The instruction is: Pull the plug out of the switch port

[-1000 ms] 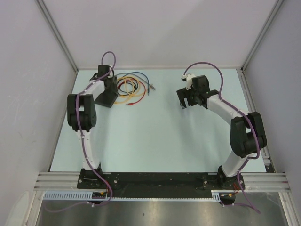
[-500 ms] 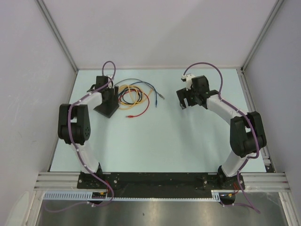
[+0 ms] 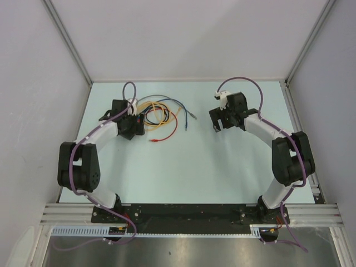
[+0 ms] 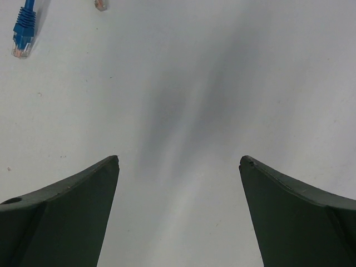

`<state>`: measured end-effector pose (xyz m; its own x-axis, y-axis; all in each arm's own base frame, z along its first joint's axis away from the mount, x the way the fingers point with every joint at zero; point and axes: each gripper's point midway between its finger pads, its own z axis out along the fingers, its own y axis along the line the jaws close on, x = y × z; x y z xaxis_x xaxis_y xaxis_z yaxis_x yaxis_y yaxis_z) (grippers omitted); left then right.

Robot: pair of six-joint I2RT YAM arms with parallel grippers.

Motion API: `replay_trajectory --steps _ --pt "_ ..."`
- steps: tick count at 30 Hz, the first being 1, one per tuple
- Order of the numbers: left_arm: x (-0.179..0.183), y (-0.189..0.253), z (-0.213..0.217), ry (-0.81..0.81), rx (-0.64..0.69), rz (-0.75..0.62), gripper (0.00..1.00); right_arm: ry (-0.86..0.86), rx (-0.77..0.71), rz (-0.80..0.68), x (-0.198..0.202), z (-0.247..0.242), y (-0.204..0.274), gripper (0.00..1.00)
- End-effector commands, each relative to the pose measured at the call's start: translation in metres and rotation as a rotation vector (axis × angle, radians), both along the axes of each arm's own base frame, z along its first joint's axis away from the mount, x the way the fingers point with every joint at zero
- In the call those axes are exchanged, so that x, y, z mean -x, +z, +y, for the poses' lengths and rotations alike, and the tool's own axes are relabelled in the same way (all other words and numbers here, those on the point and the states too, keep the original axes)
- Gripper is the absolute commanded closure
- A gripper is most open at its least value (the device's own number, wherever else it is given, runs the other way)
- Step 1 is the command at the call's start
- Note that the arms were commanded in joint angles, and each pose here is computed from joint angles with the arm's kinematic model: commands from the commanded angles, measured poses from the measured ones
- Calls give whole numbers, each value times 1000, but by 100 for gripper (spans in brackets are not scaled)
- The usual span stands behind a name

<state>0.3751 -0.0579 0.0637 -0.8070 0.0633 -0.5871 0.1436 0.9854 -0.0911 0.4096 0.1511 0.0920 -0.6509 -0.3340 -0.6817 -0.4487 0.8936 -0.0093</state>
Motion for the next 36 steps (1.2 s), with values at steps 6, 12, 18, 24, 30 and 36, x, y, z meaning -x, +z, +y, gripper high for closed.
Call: replay_trajectory --steps 6,12,18,24,30,36 --pt "-36 40 70 380 55 -38 0 17 -44 -65 -7 6 19 5" --pt "-66 27 106 463 24 -40 1 32 -42 -62 -3 9 21 5" --pt "-105 24 110 423 50 -77 2 49 -21 -61 1 10 22 5" --pt "-126 11 111 397 53 -71 3 52 -9 -59 4 9 23 5" --pt "-134 3 117 397 23 -72 3 52 -6 -69 3 8 25 5" --pt "-141 -10 110 339 31 -53 4 53 -3 -65 3 8 23 4"
